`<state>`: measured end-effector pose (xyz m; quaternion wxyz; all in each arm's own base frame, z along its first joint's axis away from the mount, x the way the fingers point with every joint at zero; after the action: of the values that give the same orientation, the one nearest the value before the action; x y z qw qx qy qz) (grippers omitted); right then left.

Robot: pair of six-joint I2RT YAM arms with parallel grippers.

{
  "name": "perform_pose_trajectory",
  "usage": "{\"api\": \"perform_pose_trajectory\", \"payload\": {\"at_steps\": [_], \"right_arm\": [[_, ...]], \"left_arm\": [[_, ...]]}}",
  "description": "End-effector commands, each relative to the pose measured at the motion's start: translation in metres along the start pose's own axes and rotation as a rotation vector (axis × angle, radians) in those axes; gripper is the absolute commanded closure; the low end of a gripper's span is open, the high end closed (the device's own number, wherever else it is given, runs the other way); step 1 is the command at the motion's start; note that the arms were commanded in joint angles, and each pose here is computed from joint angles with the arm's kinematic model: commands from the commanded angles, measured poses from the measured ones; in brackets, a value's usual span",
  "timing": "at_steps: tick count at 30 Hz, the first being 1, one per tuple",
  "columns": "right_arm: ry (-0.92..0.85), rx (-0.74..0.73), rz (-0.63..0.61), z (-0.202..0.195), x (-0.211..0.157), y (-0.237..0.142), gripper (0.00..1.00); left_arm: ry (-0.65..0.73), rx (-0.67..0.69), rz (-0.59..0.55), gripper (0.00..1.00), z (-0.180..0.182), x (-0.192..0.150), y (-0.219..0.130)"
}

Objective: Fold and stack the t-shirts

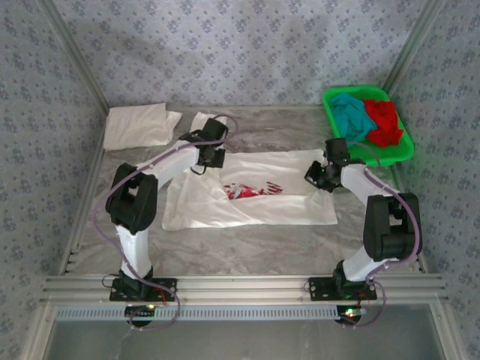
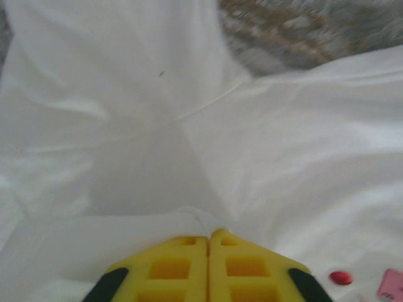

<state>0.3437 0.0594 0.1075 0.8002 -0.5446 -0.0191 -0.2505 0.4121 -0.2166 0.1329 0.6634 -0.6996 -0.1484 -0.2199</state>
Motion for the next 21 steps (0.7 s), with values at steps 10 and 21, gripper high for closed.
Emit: {"api": "perform_pose_trajectory", "payload": {"at_steps": [10,21], "right_arm": [[-0.090,0.052,0.007,0.022,0.004,0.000,0.93],[-0.142,0.115,0.019,0.037,0.004,0.010,0.92]], "left_arm": [[0.036,0.062,-0.130,0.24,0.009,0.034,-0.033],[-0.258,-0.061,-0.075,0.44,0.098,-0.046,-0.060]]}}
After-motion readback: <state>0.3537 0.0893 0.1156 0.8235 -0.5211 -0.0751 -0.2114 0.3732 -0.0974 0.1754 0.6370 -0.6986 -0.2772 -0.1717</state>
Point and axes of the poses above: each hand's point on the last joint's axis, 136 mm out from that joint toward the fingers, its own y axis out along the fingers, its own z axis along the line the jaws close on, x = y × z, the point moved 4 cm from there along -y, back along the fingers, and after that the axes turned 7 degrees about -y, right-handed, at the moved point
